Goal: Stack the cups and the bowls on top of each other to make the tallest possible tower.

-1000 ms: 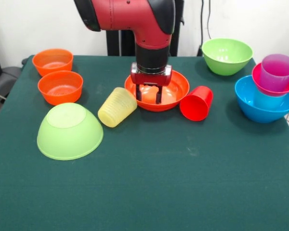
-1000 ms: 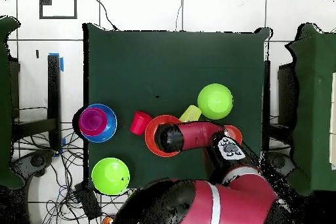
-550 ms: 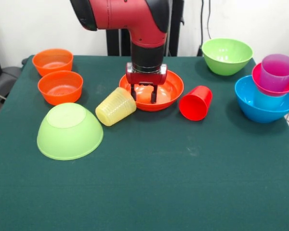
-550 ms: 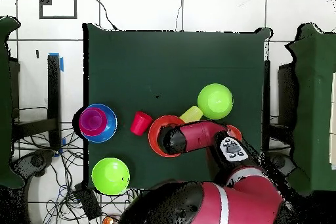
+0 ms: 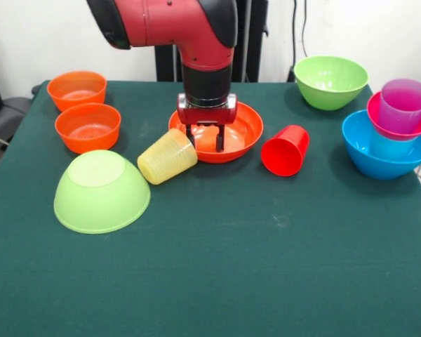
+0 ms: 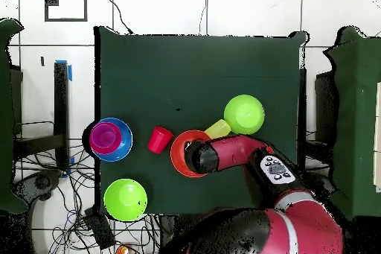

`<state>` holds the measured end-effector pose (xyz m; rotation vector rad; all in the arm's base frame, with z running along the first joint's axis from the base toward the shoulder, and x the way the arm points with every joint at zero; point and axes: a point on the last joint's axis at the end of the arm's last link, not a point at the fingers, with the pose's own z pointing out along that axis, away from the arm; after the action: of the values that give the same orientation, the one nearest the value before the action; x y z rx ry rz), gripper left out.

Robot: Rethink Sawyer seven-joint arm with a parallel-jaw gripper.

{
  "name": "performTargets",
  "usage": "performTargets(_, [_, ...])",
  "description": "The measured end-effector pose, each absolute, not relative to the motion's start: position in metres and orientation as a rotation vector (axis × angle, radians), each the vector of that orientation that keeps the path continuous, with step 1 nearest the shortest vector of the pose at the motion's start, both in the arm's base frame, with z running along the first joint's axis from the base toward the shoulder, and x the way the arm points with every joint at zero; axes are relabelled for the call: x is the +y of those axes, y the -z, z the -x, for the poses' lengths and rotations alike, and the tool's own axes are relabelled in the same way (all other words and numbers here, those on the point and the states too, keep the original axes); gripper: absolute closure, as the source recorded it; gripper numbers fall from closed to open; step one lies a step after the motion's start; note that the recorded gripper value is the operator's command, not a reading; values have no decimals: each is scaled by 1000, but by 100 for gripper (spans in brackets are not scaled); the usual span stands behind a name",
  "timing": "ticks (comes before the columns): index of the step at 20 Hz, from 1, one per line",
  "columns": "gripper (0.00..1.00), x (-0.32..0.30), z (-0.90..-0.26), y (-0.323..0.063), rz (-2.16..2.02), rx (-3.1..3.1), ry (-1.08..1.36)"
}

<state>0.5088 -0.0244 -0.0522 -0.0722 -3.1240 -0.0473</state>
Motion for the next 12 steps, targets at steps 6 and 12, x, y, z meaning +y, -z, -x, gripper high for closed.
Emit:
performTargets(6, [0,-33,-514,51,113,-3093,122])
performTargets(12, [0,-38,-517,51,122,-3069,170])
